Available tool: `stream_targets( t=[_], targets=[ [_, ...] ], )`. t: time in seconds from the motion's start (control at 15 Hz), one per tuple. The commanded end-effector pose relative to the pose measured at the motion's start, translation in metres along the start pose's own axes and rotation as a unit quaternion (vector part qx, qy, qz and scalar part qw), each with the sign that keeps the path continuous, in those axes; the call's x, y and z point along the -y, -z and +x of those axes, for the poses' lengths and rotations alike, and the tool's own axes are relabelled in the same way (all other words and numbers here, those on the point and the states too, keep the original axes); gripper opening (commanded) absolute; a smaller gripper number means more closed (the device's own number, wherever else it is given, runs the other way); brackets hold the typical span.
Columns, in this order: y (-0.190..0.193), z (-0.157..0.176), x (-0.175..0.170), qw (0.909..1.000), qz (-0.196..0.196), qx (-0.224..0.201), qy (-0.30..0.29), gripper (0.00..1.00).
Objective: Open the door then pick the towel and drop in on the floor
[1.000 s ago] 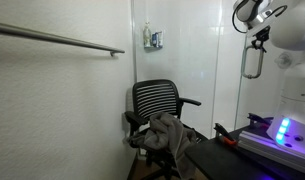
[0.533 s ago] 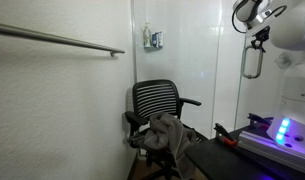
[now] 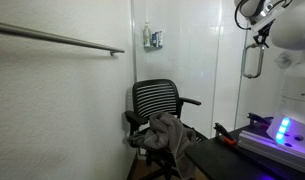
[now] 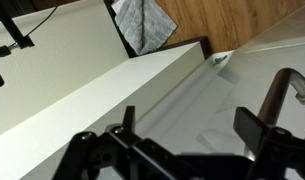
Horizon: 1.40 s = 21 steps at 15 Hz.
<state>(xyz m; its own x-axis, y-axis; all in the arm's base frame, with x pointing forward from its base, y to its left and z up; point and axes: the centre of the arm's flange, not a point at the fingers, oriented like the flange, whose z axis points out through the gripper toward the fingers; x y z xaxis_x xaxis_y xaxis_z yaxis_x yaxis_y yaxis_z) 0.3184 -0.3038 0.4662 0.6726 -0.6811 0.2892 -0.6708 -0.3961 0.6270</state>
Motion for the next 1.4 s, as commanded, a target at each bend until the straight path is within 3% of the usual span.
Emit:
stream_targets(
  t=[0.0,0.13,0.2,0.47,0.6,0.8,1.0,1.13,1.33],
  targets=[
    [0.003,-0.004,-0.006,1.0000,0.001,-0.007,0.004,1.00],
    [0.007,-0.009,-0.012,0.9999,0.006,-0.012,0.007,1.00],
    [0.012,-0.016,-0.001,0.9982,0.026,-0.025,0.049,1.00],
    [0.087,-0.082,0.022,0.9858,0.051,-0.100,0.124,1.00],
    [0.128,-0.109,0.034,0.9749,0.063,-0.141,0.160,1.00],
    [0.176,-0.144,0.057,0.9505,0.093,-0.206,0.213,1.00],
    [0.193,-0.127,0.088,0.9204,0.154,-0.277,0.229,1.00],
    [0.181,-0.107,0.135,0.9008,0.218,-0.293,0.236,1.00],
    [0.164,-0.109,0.191,0.8702,0.295,-0.284,0.274,1.00]
  ],
)
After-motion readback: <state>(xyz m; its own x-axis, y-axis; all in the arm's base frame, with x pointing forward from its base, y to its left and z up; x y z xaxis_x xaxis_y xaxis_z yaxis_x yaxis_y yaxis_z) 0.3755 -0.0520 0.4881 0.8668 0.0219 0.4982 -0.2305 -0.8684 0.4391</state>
